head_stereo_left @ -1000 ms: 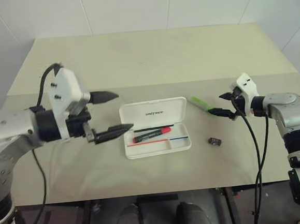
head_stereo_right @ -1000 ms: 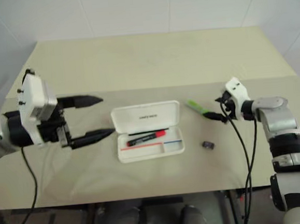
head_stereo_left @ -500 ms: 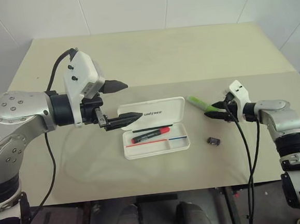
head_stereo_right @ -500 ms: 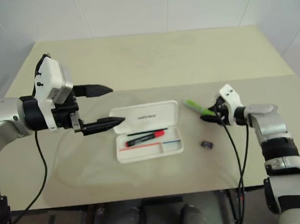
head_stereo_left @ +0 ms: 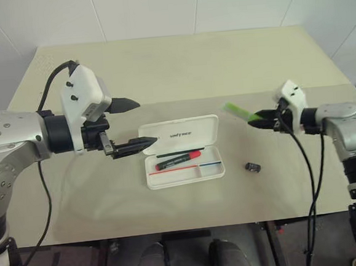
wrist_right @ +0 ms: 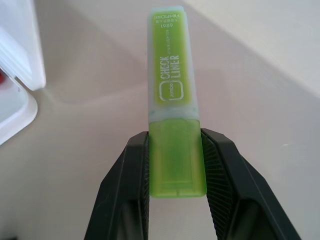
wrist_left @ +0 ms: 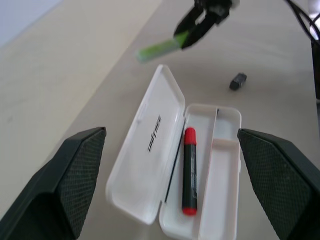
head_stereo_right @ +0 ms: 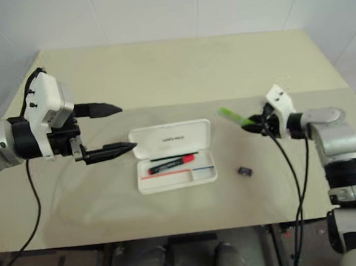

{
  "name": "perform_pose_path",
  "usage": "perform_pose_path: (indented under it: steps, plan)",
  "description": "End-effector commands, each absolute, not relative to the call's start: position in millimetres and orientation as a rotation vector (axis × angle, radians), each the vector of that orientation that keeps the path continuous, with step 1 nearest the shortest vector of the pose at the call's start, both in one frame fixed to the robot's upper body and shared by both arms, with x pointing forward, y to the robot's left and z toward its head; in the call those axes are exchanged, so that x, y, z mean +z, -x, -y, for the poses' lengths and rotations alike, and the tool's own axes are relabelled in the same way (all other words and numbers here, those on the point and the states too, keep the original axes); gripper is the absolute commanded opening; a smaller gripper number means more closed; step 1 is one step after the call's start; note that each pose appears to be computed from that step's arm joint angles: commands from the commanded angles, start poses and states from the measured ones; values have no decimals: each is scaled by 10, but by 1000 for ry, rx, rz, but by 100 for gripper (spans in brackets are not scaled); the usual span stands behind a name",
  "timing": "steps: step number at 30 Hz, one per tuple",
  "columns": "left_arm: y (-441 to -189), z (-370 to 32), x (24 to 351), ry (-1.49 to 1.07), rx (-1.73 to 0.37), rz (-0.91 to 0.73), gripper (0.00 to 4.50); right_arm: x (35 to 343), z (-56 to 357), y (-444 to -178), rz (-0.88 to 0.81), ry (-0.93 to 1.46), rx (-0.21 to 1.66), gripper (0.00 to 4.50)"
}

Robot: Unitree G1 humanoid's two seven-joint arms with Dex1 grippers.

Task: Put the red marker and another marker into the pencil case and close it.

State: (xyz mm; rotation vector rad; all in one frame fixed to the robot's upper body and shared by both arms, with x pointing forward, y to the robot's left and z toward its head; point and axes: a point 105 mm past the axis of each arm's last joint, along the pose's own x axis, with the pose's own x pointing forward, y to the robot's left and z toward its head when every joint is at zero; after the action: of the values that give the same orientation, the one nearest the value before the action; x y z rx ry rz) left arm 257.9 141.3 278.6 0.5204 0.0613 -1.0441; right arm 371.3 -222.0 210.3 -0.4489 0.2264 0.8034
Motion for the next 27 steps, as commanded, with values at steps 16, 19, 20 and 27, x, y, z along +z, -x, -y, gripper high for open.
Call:
perform_pose_path:
  steps: [16,19,20,27]
  plan:
    - [-2344,-1732,2460,-644,-1064,-236,450,2157,1069,-2950,-136,554,1414,109]
    - [-2328,-1790,2386,-656,-1041,-268,450,1992,823,-2857,-158,531,1498,109]
    - [-2324,-1794,2383,-659,-1036,-270,450,1940,758,-2822,-165,528,1523,109]
    - [-2289,-1763,2396,-659,-1028,-262,450,1769,546,-2903,-189,533,1526,109]
